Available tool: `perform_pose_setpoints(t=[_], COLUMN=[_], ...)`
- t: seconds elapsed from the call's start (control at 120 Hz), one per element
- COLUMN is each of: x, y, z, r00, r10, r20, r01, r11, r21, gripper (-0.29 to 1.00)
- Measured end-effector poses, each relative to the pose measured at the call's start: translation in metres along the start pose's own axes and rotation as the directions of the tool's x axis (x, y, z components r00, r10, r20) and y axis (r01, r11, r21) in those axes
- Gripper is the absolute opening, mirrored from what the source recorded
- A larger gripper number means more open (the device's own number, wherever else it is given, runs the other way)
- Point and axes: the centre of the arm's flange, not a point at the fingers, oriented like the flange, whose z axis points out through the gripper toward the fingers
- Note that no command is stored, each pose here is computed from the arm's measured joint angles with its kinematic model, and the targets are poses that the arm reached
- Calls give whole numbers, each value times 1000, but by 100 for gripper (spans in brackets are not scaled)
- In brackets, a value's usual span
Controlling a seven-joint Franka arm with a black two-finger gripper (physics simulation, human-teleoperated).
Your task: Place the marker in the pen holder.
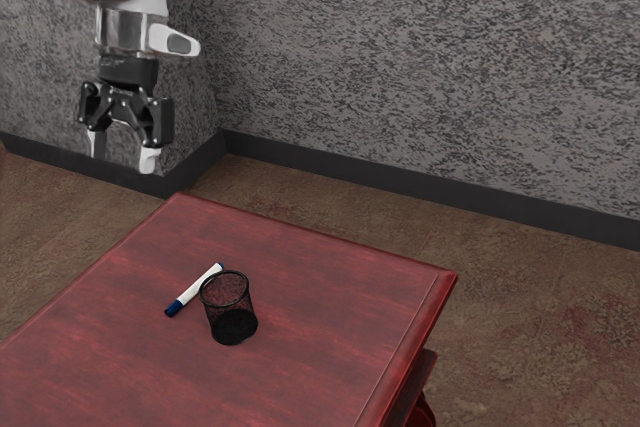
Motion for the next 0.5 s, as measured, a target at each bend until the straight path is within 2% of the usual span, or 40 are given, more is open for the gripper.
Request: perform_pose_setpoints(t=[0.108, 0.233, 0.333, 0.5], x=[18, 27, 55, 139], y=[0, 0, 0, -11], z=[-20, -41, -28, 72], r00=[985, 956, 951, 971], r10=[-3, -6, -6, -27], r20=[-174, -294, -309, -238], r01=[3, 9, 16, 38], r11=[1000, 1000, 999, 999], r21=[3, 9, 28, 39], gripper=[70, 70, 70, 70])
